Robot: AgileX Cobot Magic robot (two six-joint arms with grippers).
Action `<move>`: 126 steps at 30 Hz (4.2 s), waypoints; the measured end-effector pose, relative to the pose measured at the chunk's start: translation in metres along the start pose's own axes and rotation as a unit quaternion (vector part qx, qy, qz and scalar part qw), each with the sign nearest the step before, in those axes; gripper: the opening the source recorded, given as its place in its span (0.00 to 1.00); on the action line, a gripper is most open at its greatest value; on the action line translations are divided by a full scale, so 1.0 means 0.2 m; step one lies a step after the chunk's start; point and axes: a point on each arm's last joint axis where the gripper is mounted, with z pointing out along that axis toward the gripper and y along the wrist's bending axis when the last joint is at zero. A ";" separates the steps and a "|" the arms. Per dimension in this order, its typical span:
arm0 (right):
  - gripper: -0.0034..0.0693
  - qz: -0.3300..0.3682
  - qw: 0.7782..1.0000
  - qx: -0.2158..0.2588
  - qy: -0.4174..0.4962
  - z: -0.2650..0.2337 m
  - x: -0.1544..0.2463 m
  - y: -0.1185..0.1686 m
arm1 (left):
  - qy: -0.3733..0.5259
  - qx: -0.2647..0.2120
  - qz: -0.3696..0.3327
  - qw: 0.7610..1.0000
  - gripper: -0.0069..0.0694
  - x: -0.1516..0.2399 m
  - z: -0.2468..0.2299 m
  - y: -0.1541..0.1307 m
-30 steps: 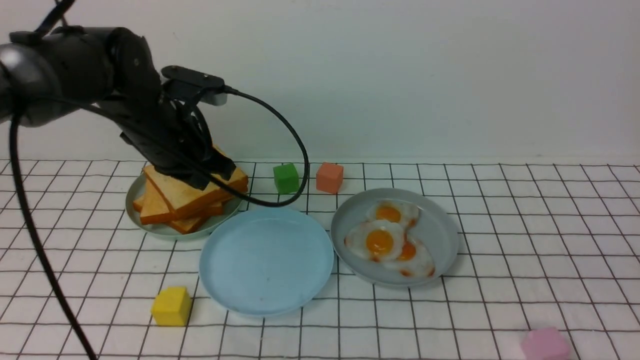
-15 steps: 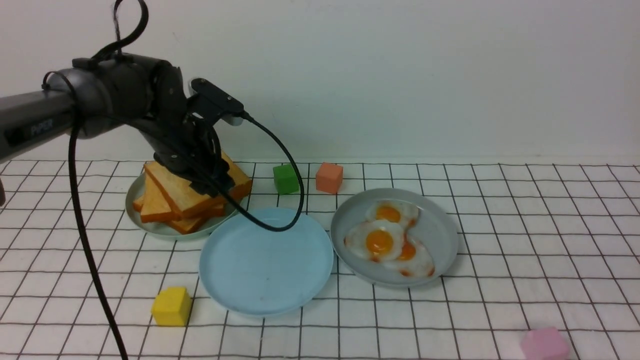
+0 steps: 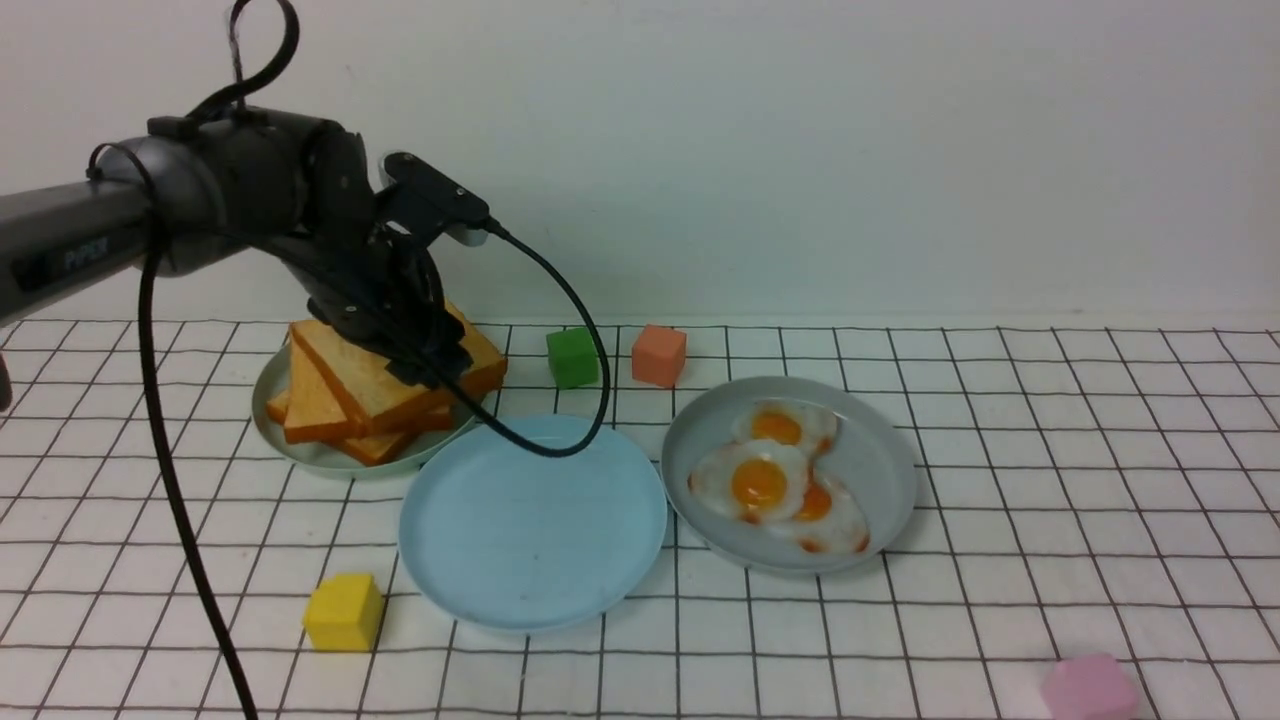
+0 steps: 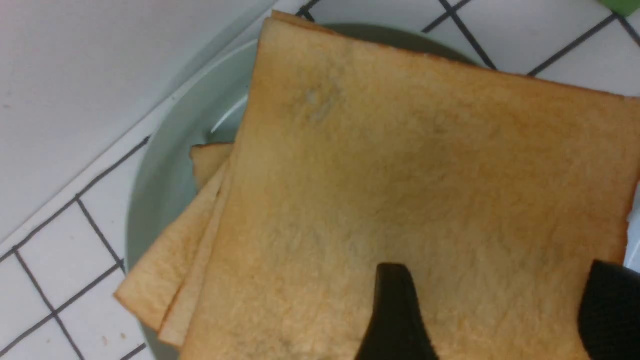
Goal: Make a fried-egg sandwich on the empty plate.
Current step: Use the left arm to grab a slice of bread, then use the left arm to put a slice of bread into the empty plate in the middle, then use the right arm to grab a fried egg
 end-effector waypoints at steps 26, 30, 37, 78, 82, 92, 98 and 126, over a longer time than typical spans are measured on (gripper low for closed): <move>0.11 -0.001 1.000 -0.001 0.000 0.00 0.00 0.00 | 0.012 0.042 0.052 0.998 0.62 0.04 0.11 -0.06; 0.11 -0.001 1.000 0.000 0.000 0.00 0.00 0.00 | 0.013 0.037 0.058 0.998 0.36 0.04 0.11 -0.05; 0.11 -0.001 1.000 0.000 0.002 0.00 0.00 0.00 | 0.015 0.029 0.053 0.998 0.11 0.03 0.05 -0.04; 0.16 0.014 1.000 -0.016 0.021 0.05 -0.01 -0.01 | -0.011 0.082 0.108 0.991 0.77 0.12 -0.23 -0.79; 0.17 0.038 0.997 -0.014 0.062 0.19 -0.04 -0.07 | -0.078 0.078 0.023 0.994 0.69 0.07 -0.55 -0.76; 0.21 0.106 0.983 0.012 0.153 0.76 -0.13 -0.33 | -0.221 0.101 -0.092 0.966 0.07 0.41 -1.37 -0.67; 0.28 0.126 0.970 0.011 0.208 1.10 -0.18 -0.47 | -0.277 0.136 -0.125 0.943 0.07 0.84 -1.42 -0.71; 0.54 0.270 0.932 -0.013 0.241 1.94 -0.09 -0.75 | -0.460 0.168 -0.182 0.853 0.07 1.21 -1.42 -0.75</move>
